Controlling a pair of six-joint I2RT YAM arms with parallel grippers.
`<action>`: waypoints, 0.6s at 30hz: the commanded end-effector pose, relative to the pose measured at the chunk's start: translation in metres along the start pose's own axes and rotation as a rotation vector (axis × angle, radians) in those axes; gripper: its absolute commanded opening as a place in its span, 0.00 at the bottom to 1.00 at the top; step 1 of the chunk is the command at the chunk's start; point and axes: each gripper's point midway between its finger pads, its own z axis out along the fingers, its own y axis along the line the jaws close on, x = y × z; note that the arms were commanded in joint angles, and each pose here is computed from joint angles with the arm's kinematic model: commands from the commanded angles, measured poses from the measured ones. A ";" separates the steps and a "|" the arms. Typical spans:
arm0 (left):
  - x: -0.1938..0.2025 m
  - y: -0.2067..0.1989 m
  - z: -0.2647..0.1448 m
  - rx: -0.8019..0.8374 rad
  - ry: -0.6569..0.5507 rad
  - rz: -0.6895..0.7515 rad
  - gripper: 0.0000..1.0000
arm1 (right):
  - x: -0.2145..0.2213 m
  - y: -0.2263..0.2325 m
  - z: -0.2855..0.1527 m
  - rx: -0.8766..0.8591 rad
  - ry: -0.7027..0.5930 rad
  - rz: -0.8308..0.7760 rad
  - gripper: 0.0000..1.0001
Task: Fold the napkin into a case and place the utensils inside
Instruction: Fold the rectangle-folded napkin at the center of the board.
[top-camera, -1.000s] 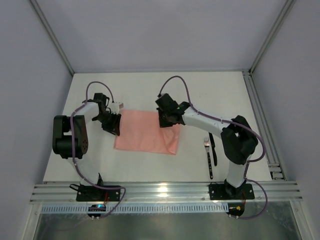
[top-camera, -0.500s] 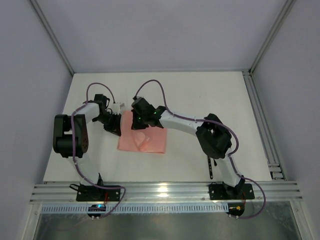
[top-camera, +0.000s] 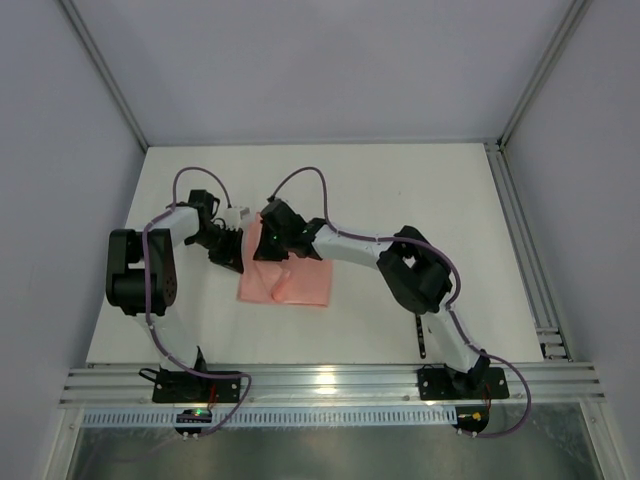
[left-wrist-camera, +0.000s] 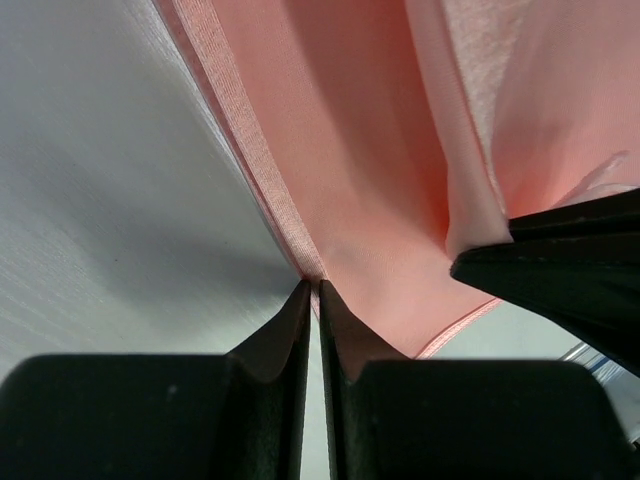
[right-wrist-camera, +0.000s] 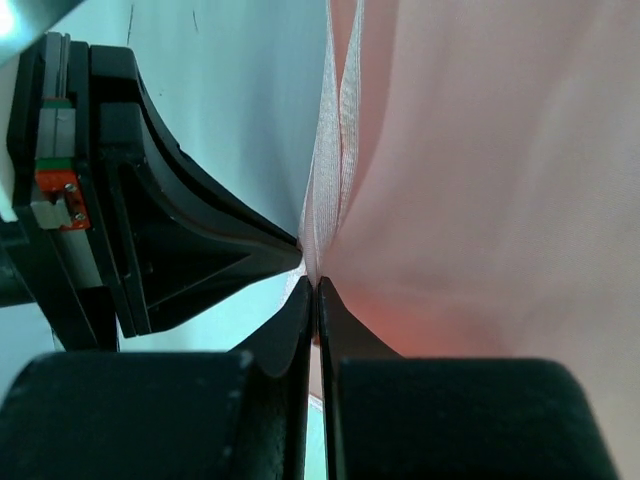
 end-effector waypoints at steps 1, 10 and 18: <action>0.016 0.012 0.015 -0.036 0.053 0.005 0.09 | -0.013 0.025 0.005 -0.068 -0.049 0.045 0.04; 0.015 0.012 0.014 -0.035 0.051 0.004 0.08 | 0.000 0.020 0.019 -0.080 -0.006 0.093 0.04; 0.014 0.013 0.013 -0.039 0.050 0.005 0.09 | 0.001 0.025 0.021 -0.099 0.005 0.097 0.08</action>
